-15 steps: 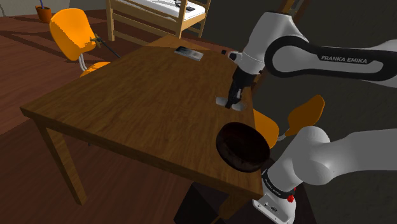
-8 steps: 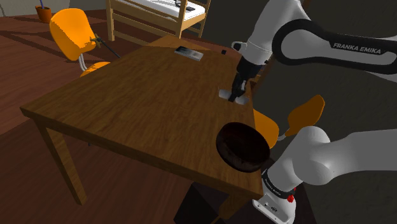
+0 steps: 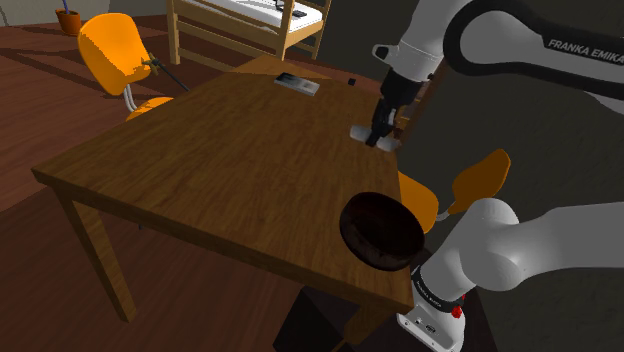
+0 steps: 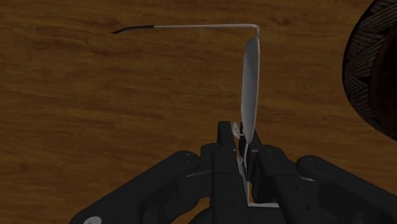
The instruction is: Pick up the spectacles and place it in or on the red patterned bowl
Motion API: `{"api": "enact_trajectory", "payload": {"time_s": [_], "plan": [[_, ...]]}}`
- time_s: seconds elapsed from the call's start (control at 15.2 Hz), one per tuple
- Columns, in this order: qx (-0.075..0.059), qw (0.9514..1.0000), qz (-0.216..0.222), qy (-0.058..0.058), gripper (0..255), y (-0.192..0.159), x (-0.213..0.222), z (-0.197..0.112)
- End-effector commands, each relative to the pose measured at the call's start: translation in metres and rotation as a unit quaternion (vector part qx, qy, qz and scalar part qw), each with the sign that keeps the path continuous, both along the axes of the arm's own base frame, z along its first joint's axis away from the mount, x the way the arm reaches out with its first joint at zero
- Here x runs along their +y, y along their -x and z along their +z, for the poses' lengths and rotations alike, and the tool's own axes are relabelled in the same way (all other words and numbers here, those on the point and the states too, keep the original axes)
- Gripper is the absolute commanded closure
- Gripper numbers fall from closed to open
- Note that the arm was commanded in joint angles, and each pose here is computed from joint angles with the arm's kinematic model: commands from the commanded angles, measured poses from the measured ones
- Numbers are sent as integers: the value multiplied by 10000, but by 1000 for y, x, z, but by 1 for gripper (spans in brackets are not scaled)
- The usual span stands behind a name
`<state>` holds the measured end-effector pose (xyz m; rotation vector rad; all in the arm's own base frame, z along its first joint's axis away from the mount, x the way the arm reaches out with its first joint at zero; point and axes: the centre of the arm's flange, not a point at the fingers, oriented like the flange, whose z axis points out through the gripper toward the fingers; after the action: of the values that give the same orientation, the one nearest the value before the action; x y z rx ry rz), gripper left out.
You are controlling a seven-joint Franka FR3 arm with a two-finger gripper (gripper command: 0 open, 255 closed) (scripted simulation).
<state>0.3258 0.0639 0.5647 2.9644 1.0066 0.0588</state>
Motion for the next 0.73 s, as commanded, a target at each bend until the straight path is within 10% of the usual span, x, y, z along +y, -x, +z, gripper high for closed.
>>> {"api": "enact_trajectory", "payload": {"time_s": [0.0,0.66], "plan": [[2,10000,1,1,255,0,1,12],[2,10000,1,1,255,78,72,17]]}}
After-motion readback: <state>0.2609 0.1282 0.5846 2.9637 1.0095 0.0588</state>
